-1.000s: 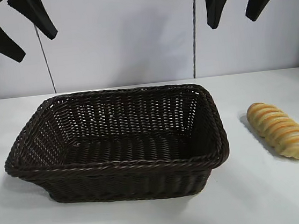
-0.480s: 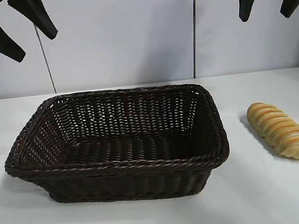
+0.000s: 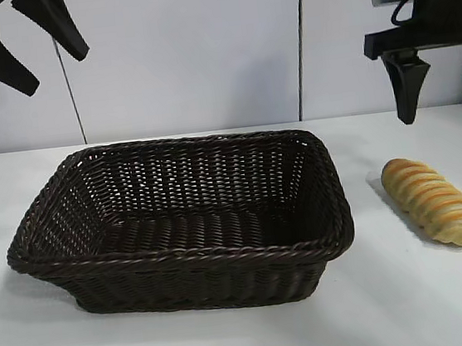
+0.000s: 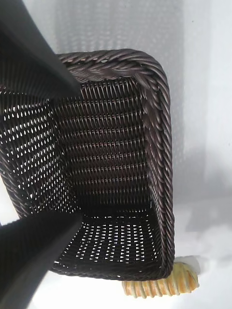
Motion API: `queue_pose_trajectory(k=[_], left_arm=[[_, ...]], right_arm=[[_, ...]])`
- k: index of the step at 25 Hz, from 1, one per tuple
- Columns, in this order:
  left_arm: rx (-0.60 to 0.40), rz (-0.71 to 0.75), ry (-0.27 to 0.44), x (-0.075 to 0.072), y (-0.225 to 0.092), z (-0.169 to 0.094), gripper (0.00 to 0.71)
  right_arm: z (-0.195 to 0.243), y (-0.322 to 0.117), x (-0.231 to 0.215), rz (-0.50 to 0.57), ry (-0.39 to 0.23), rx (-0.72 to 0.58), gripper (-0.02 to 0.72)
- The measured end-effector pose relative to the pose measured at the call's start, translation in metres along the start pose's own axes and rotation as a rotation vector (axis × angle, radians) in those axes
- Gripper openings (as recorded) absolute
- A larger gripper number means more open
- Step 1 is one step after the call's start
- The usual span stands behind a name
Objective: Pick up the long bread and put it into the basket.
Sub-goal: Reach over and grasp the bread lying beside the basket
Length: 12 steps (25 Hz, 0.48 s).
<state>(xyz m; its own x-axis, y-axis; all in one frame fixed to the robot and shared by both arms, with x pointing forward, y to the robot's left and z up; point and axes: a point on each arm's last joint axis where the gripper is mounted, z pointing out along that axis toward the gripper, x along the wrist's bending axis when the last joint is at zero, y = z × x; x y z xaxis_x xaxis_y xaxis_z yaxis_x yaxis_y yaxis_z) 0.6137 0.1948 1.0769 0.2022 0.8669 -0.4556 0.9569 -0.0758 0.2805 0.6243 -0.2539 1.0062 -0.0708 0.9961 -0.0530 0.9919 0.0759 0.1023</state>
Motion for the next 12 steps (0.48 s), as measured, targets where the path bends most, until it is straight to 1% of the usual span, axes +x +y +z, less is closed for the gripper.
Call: queue_pose_trajectory(k=[4,8,12], left_arm=[[0.0,0.0,0.0,0.0,0.0,0.0,0.489],[0.0,0.0,0.0,0.0,0.0,0.0,0.489],[0.0,0.0,0.0,0.0,0.0,0.0,0.489]], right_arm=[[0.007,0.003,0.0,-0.016,-0.004,0.001,0.54],[0.029,0.006,0.002,-0.084,-0.004,0.044,0.54],[0.047,0.01,0.003,-0.128,-0.003,0.062,0.54]])
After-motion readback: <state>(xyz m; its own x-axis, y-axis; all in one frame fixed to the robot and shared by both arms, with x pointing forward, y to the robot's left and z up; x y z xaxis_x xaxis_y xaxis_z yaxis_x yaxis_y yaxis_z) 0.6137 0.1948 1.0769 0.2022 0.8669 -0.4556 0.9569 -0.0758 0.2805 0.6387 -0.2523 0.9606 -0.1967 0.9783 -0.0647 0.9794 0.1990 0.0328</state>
